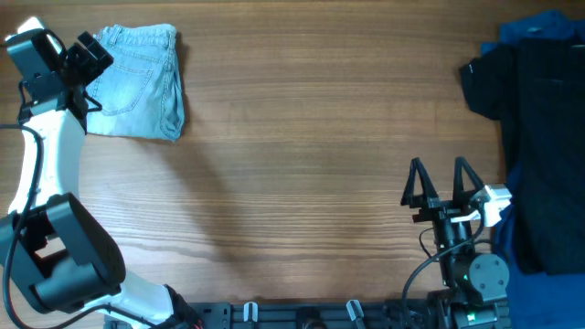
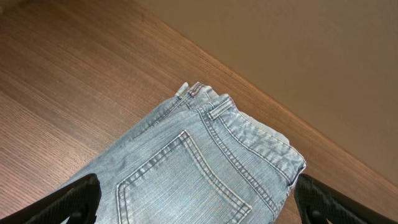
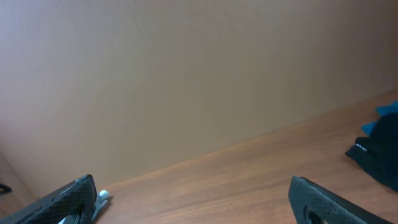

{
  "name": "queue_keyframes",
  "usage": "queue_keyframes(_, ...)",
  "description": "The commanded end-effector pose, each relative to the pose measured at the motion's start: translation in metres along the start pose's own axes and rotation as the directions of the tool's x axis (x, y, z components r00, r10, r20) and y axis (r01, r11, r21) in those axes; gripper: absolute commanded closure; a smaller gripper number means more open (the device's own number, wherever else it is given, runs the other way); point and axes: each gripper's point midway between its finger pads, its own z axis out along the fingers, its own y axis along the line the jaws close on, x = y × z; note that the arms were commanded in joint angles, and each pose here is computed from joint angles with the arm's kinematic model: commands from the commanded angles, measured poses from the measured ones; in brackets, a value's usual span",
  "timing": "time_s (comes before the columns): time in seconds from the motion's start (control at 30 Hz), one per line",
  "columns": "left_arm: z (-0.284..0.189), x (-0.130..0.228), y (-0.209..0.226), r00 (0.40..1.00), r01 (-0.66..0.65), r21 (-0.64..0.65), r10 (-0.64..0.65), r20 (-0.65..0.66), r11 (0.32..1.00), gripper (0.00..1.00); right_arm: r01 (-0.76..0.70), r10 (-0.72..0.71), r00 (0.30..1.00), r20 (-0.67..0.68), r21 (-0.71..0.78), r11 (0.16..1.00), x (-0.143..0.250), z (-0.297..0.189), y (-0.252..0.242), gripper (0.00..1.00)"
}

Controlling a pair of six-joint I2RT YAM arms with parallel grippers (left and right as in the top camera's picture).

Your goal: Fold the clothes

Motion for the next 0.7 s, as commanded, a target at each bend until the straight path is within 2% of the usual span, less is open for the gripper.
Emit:
queue_keyframes(0.0,0.000,0.000,-0.006,1.000,0.001,0.019,-0.001,-0.001,1.000,0.00,0.091,-0.091,0.996,0.000,-0.021,0.996,0.004,-0.005,0.001,0.00)
queue_keyframes(0.1,0.000,0.000,-0.006,1.000,0.001,0.019,-0.001,-0.001,1.000,0.00,0.209,-0.210,0.976,-0.054,-0.018,0.978,0.017,-0.005,-0.003,0.00)
queue_keyframes(0.2,0.000,0.000,-0.006,1.000,0.001,0.019,-0.001,-0.001,1.000,0.00,0.239,-0.238,0.960,-0.147,-0.011,0.971,0.039,-0.007,-0.012,0.01)
queue_keyframes(0.67,0.000,0.000,-0.006,1.000,0.001,0.019,-0.001,-0.001,1.000,0.00,0.237,-0.236,0.960,-0.148,-0.013,0.971,0.039,-0.007,-0.011,0.00)
